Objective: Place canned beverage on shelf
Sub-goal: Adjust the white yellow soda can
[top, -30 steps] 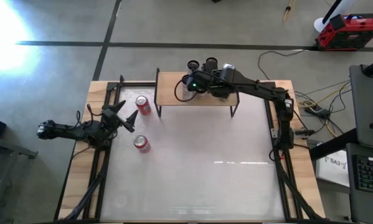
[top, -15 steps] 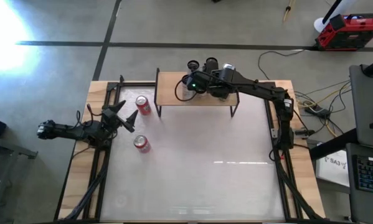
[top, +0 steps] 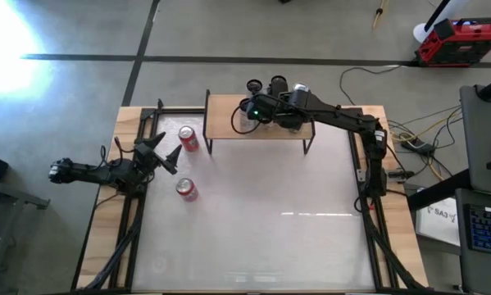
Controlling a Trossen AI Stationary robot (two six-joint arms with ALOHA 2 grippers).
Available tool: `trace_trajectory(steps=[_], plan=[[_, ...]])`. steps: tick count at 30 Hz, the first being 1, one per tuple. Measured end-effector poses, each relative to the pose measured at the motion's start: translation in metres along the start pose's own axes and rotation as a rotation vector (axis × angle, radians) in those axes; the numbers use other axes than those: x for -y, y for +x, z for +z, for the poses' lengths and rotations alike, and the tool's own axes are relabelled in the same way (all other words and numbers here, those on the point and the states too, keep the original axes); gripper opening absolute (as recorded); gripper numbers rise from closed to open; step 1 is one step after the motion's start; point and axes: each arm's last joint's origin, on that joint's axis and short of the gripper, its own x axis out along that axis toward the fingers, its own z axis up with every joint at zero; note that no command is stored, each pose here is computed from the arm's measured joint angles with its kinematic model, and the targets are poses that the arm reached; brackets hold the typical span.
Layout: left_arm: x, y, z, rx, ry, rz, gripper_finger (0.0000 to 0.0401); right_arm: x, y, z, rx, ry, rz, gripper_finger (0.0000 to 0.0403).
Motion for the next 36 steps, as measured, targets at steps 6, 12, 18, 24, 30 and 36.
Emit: trace_trajectory(steps=[6, 12, 18, 24, 30, 36], plan=[[0.0000, 0.0000, 0.0000, 0.000, 0.000, 0.000, 0.0398, 0.0034, -0.0023, -0.0016, -0.016, -0.019, -0.020, 0.0274], [0.0000, 0.0000, 0.0000, 0.000, 0.000, 0.000, 0.0398, 0.0073, -0.0051, -0.0038, -0.033, -0.019, -0.045, 0.0268], [0.0000, 0.0000, 0.0000, 0.000, 0.000, 0.000, 0.0398, 0.0081, -0.0072, -0.0033, -0.035, -0.025, -0.047, 0.0253], [0.0000, 0.0000, -0.0001, 0.000, 0.000, 0.000, 0.0398, 0.0090, -0.0082, -0.0028, -0.037, -0.036, -0.052, 0.0271], [0.0000, 0.0000, 0.0000, 0.000, 0.000, 0.000, 0.0398, 0.0094, -0.0088, -0.0024, -0.036, -0.035, -0.051, 0.0267], [0.0000, 0.0000, 0.0000, 0.000, 0.000, 0.000, 0.0398, 0.0093, -0.0088, -0.0023, -0.034, -0.036, -0.051, 0.0277]])
